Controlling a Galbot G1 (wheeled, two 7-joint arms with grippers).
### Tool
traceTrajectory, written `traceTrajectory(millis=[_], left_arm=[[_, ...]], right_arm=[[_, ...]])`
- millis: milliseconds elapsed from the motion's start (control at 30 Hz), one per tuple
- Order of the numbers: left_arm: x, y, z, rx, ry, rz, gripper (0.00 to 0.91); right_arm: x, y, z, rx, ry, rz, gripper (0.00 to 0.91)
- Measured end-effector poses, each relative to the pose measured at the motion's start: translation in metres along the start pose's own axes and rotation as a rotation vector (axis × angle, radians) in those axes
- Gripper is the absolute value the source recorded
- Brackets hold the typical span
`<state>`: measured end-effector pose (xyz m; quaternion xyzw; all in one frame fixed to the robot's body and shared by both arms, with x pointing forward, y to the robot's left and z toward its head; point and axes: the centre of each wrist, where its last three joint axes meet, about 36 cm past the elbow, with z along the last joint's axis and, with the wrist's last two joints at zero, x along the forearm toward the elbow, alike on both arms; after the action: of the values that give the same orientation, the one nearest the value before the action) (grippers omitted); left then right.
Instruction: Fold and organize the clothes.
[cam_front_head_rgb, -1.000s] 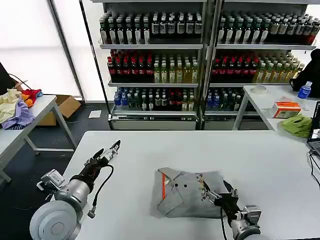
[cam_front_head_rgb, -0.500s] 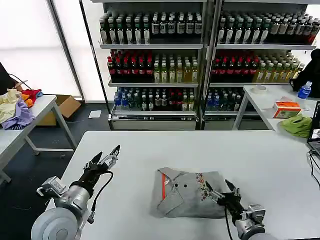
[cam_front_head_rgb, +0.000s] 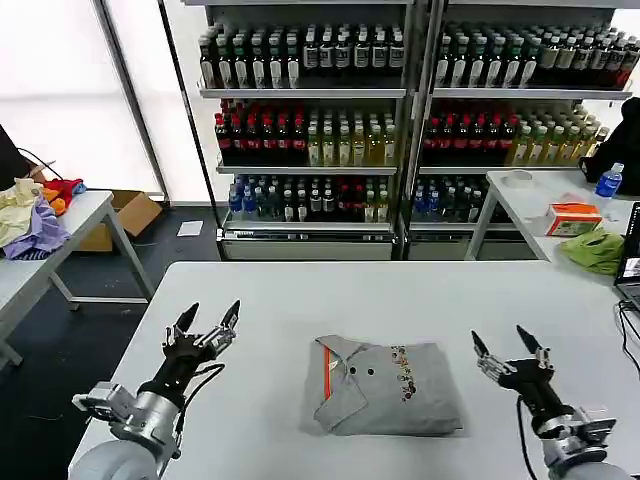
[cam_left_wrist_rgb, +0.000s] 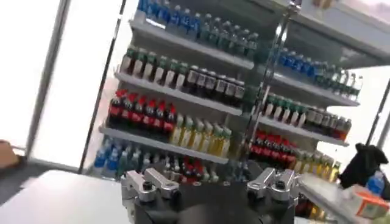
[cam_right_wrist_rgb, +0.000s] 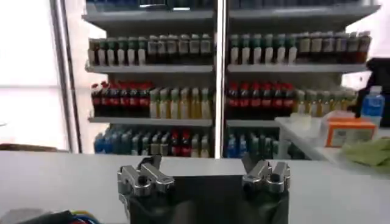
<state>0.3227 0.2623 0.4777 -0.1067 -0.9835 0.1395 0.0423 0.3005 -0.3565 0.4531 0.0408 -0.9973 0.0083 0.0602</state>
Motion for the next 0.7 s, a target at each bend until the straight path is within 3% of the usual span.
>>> traceTrajectory(millis=[233,700], left_arm=[[0.006,-0.003,0.018,-0.113,-0.040,-0.023,0.907],[0.021,-0.010,0.041,-0.263,-0.112,-0.002,0.907]], right_arm=[[0.009,-0.023,0.007,-0.011,-0.051,0.025,0.907],[0.014,-0.040,0.025,-0.012,-0.094,0.055,0.907]])
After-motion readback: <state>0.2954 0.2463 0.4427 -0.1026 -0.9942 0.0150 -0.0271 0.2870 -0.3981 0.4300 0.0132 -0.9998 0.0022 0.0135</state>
